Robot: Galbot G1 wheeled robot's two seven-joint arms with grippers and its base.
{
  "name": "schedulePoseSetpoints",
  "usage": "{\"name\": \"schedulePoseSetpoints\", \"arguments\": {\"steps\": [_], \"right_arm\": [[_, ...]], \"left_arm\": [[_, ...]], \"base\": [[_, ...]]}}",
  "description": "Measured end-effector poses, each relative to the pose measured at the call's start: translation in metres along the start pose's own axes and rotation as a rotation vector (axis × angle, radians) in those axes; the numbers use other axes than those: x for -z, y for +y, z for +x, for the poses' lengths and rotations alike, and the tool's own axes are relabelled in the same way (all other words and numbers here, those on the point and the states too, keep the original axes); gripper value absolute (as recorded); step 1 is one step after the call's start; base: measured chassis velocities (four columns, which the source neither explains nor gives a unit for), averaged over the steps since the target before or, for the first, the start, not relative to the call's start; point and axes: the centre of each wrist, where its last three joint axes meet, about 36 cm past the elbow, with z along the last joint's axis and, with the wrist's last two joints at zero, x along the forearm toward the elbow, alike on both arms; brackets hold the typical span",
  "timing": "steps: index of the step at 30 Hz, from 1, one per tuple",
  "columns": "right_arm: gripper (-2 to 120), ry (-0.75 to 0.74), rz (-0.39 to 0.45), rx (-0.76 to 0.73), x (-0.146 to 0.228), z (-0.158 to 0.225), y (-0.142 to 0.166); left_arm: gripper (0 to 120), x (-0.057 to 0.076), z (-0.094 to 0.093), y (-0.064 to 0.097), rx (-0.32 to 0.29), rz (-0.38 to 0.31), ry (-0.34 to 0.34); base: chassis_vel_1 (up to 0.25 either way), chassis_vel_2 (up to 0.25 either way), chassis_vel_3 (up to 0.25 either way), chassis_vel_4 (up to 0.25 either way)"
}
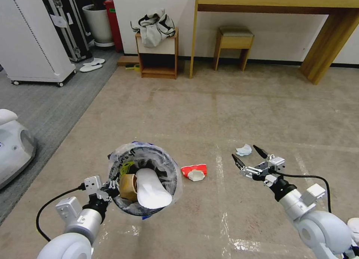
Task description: Pick up the trash bin and place the garbage on the floor into it.
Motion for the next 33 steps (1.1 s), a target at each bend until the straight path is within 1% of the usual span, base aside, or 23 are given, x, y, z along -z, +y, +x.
{"name": "schedulePoseSetpoints", "arguments": {"steps": [9, 19, 23, 33], "right_arm": [[100, -0.001, 0.0, 0.0, -0.001, -0.001, -0.0007], [100, -0.006, -0.002, -0.001, -0.0005, -0.0041, -0.0031], [100, 0.0, 0.0, 0.002, -0.0007, -0.0031, -0.0037], [100, 0.016, 0.008, 0.018, -0.0001, -0.0043, -0.0049]], "left_arm": [[1, -0.0009, -0.0001, -0.0017, 0.001, 0.006, -0.004], [1, 0.0013, -0.0003, -0.0003, 0.002, -0.004, -0.011], [1, -0.0019, -0.0021, -0.0022, -0.004, -0.002, -0.003], [1, -0.0033, -0.0039, -0.003, -0.004, 0.001, -0.002]], "base": [[0.0, 0.0, 0.0, 0.0], [0.0, 0.0, 0.0, 0.0], [0.0, 0.0, 0.0, 0.0], [0.0, 0.0, 0.0, 0.0]]}}
